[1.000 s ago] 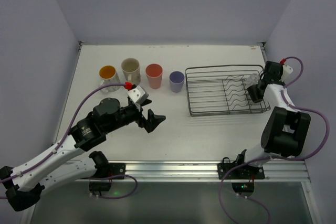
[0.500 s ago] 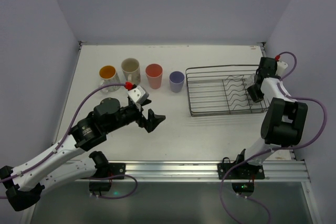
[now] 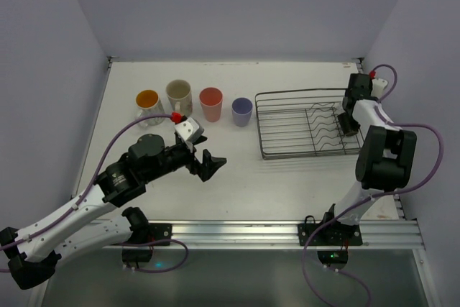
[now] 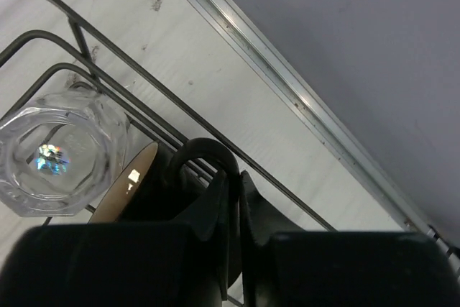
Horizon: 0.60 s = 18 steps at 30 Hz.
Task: Unload the cups from the dish rack
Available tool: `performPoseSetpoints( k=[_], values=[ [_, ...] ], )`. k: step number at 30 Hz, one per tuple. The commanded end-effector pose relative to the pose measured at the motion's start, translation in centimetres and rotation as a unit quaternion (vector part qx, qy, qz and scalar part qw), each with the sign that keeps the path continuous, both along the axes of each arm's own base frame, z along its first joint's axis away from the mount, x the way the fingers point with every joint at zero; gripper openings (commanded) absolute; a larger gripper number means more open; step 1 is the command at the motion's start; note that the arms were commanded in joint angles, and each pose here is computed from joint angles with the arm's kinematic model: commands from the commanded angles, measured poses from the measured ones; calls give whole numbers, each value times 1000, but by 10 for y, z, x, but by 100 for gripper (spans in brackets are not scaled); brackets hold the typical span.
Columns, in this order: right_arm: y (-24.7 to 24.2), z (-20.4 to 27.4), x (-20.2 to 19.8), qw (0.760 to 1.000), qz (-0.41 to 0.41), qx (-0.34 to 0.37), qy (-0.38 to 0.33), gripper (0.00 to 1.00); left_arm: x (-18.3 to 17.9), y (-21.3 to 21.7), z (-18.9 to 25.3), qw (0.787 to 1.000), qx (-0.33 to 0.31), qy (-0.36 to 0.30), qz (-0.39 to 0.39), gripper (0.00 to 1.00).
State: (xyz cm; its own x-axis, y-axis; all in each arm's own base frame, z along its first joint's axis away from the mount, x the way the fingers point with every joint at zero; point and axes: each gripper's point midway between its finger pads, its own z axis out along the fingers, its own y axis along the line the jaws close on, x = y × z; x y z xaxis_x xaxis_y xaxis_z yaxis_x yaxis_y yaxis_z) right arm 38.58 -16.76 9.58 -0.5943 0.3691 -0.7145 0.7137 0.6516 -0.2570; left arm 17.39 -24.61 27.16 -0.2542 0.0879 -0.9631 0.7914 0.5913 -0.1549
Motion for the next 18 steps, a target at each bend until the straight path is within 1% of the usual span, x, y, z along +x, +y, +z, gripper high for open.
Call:
performPoseSetpoints(
  k=[1, 3, 10, 14, 17, 18],
  values=[
    [0, 2, 3, 1000, -3, -10, 6, 0, 2, 2, -5, 1000, 10, -7, 4, 100],
    [4, 8, 4, 1000, 3, -19, 2, 0, 2, 2, -6, 1000, 11, -6, 3, 100],
    [21, 56, 8, 996, 27, -76, -29, 0, 2, 1, -6, 1000, 11, -7, 3, 100],
    [22, 80, 5, 994, 30, -89, -50, 0, 2, 0, -6, 1000, 11, -6, 2, 100],
    [21, 83, -2, 994, 29, -93, -46, 0, 3, 0, -7, 1000, 12, -5, 3, 100],
    [21, 90, -5, 994, 27, -95, -55, 0, 3, 0, -8, 1000, 13, -4, 3, 100]
  ],
)
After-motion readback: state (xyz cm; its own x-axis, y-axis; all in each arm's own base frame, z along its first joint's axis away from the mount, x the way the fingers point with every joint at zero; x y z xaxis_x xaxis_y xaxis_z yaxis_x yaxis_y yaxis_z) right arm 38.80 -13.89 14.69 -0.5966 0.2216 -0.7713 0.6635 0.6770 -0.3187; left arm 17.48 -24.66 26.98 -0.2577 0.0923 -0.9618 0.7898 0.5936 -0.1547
